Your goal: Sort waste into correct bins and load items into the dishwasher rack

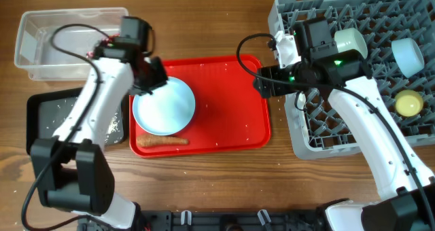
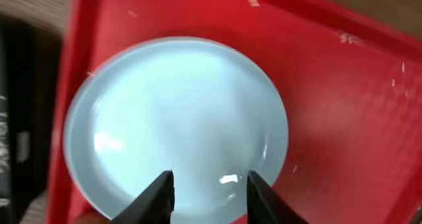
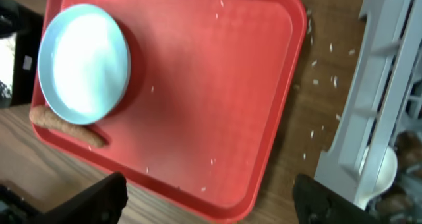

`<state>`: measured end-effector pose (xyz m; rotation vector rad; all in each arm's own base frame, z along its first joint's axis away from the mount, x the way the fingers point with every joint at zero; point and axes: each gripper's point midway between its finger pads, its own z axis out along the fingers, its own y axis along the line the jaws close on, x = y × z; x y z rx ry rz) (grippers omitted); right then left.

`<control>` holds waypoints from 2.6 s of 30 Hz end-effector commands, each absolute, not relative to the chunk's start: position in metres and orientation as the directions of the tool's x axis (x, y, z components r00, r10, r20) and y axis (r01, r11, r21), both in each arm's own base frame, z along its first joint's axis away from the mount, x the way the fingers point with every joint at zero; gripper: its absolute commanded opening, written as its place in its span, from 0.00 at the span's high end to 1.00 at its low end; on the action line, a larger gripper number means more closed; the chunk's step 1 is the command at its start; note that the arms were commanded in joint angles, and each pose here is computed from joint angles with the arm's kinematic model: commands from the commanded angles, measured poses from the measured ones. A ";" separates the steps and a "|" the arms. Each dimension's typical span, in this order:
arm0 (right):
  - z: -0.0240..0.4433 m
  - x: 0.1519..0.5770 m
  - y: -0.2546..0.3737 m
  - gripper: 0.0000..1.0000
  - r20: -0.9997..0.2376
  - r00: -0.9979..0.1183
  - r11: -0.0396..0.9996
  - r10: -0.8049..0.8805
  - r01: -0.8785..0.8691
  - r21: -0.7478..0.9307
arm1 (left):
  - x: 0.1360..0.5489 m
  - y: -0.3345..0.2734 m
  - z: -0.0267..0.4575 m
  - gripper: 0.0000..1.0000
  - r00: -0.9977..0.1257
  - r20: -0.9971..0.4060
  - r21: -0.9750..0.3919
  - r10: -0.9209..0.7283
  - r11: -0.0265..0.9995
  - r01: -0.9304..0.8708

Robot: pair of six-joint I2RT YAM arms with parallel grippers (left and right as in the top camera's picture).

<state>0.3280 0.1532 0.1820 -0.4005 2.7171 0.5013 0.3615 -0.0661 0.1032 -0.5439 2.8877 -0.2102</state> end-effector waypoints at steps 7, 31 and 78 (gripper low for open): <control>0.161 0.315 0.120 0.24 -0.257 -0.961 0.975 -0.105 -0.150 0.163 | 0.336 -0.138 0.037 0.71 -0.978 -0.062 -0.128 -0.199 0.973 -0.190; 0.159 0.309 0.115 0.24 -0.234 -0.966 0.979 -0.110 -0.146 0.143 | 0.330 -0.266 0.025 0.89 -0.994 -0.046 -0.566 0.098 0.817 0.107; 0.011 0.338 0.264 0.45 -0.107 -0.973 0.902 -0.206 -0.232 0.363 | 0.348 0.021 0.131 0.51 -0.871 -0.230 -0.241 -0.434 0.893 -0.381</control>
